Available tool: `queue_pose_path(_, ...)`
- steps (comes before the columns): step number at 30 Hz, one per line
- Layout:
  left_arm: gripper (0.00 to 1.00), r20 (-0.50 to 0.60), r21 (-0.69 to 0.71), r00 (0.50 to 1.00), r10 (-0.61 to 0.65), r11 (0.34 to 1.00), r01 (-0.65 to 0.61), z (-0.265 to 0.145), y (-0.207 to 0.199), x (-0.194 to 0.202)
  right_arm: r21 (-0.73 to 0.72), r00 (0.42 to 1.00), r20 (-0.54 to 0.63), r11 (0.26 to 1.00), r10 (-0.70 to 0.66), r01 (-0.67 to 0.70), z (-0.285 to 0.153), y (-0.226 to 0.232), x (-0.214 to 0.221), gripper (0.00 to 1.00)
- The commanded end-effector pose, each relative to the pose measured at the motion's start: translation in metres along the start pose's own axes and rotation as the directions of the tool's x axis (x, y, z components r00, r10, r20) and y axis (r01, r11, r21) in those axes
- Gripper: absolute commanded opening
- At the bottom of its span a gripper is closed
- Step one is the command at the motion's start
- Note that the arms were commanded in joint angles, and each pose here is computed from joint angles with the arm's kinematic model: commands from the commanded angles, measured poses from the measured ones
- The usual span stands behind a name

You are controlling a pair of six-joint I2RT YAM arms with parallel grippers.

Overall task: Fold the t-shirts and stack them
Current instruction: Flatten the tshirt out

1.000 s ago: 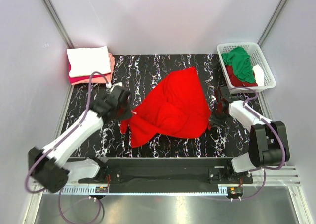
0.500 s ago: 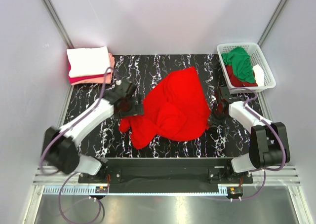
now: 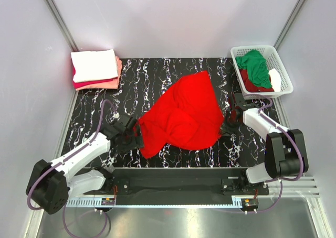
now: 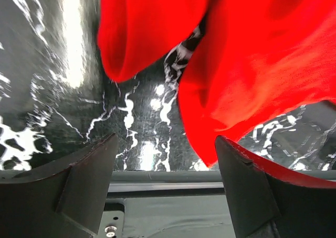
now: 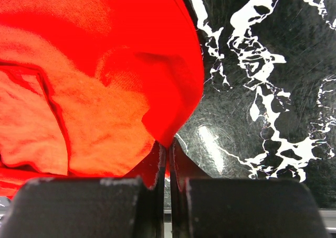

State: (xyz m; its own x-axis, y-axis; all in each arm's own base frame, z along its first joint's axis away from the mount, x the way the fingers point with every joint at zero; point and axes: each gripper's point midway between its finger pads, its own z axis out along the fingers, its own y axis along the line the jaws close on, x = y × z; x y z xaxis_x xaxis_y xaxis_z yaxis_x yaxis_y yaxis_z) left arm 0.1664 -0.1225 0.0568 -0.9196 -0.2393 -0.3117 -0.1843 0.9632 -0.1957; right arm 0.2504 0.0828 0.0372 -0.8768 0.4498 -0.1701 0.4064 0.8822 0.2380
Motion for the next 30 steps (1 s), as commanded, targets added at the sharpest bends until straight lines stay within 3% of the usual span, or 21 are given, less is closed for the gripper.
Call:
queue_pose_path(1,0.78,0.041,0.144,0.997,-0.064,0.988,0.058,0.003,-0.030,-0.011,-0.022,1.000,0.010,1.000,-0.015,0.015,-0.001,0.005,-0.005,0.00)
queue_pose_path(14,0.60,-0.001,0.095,0.995,-0.095,0.991,0.095,0.046,-0.022,0.003,-0.019,1.000,-0.002,1.000,-0.020,0.020,0.000,0.004,-0.003,0.00)
queue_pose_path(19,0.35,0.010,0.130,0.996,-0.094,0.987,0.092,0.053,-0.028,0.001,-0.019,1.000,0.001,1.000,-0.021,0.021,0.000,0.005,-0.005,0.00)
queue_pose_path(21,0.19,0.021,0.141,0.996,-0.091,0.986,0.087,0.050,-0.031,-0.003,-0.018,1.000,-0.003,1.000,-0.023,0.022,0.001,0.005,-0.004,0.00)
queue_pose_path(22,0.01,0.017,0.137,0.996,-0.089,0.987,0.086,0.045,-0.030,-0.003,-0.018,1.000,-0.007,1.000,-0.025,0.025,0.001,0.005,-0.003,0.00)
queue_pose_path(30,0.00,0.181,0.140,0.980,-0.083,0.989,0.058,-0.043,-0.032,-0.046,-0.058,0.998,0.058,0.998,-0.029,0.032,-0.033,0.016,-0.014,0.00)
